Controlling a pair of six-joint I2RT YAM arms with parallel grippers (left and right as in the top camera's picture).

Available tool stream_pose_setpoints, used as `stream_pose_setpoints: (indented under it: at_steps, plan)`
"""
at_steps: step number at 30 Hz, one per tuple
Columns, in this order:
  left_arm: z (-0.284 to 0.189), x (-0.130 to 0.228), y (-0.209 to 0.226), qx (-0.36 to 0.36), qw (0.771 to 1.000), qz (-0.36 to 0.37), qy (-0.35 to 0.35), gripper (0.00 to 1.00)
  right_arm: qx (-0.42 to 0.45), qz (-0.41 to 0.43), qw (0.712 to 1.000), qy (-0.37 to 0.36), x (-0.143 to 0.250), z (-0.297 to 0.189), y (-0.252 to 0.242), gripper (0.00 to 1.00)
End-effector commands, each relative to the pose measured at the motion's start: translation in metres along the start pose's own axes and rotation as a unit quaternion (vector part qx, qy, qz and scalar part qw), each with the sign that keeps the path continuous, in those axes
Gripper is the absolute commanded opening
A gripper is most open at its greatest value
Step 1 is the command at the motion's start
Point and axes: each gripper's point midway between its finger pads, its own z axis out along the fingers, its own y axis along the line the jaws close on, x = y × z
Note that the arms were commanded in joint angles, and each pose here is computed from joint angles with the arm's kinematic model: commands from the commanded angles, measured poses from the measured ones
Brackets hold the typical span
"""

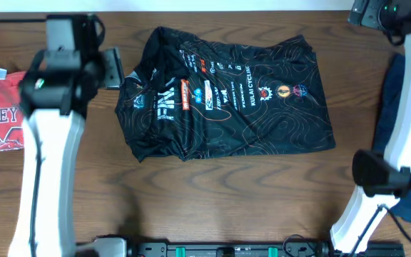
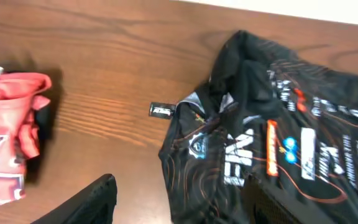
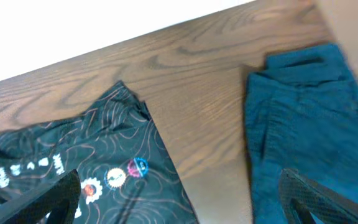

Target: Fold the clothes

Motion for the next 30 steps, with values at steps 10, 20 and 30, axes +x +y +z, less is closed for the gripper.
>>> stream_pose_setpoints:
  at_steps: [10,20,30]
  plan:
    - [-0.036,0.082,0.012,0.009,0.999,-0.028,0.026,0.65,-0.006,-0.057,0.998,-0.021,0.047,-0.081,0.065,0.98]
    - [-0.025,0.143,0.012,0.024,0.996,-0.040,0.070,0.64,-0.016,-0.131,0.990,0.054,0.123,-0.048,0.142,0.99]
    - [-0.031,0.142,0.012,0.028,0.997,-0.041,0.054,0.65,0.057,-0.173,0.969,0.167,0.240,0.033,0.132,0.99]
